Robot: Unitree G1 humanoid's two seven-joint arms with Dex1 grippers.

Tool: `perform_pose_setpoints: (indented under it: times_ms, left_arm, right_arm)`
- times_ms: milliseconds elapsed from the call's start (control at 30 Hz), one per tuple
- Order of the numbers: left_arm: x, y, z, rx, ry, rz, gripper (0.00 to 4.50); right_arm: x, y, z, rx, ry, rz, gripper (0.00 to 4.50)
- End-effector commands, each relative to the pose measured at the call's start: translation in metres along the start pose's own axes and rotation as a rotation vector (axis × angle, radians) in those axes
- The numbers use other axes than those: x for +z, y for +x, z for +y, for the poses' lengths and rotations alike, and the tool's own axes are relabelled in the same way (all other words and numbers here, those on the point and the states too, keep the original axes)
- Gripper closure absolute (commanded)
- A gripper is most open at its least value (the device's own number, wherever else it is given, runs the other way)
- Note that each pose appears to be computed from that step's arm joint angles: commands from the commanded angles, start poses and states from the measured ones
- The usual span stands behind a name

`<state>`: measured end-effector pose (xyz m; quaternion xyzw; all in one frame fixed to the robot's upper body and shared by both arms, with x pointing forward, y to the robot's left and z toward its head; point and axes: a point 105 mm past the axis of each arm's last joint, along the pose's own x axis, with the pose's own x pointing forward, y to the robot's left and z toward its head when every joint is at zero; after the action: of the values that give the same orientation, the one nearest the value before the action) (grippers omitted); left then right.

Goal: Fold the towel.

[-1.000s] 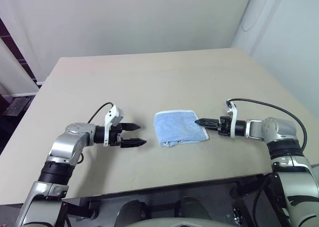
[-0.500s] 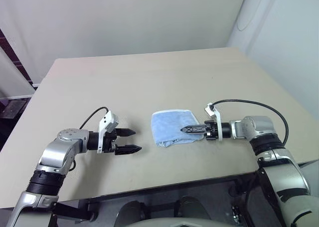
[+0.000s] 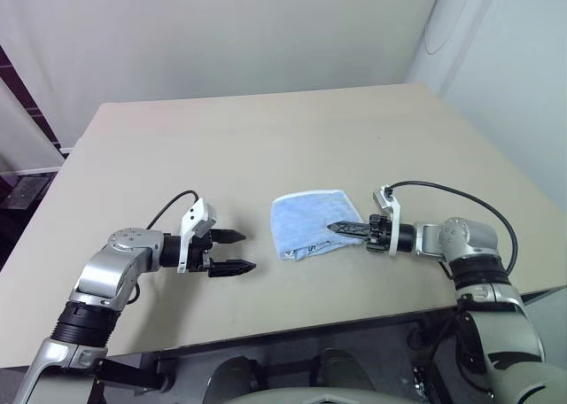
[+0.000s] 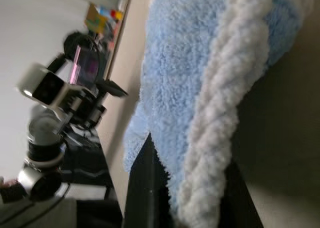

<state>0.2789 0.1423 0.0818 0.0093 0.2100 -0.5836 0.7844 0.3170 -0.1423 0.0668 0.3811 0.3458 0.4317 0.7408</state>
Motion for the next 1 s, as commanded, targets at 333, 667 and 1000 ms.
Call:
perform_pose_setpoints:
  times_ms: [333,667,1000]
  left_arm:
    - [0.019,0.023,-0.002,-0.044,0.024,-0.044,0.0]
    - [0.028,0.026,0.004,-0.035,0.014,-0.098,0.0]
    - [0.004,0.021,0.004,0.014,-0.005,-0.103,0.0]
  right_arm:
    - [0.081,-0.074,0.033,-0.281,-0.297,-0.66,4.49]
    - [0.094,-0.146,-0.023,-0.574,0.037,-1.255,4.49]
    - [0.064,-0.14,-0.076,-0.731,0.231,-1.194,3.86]
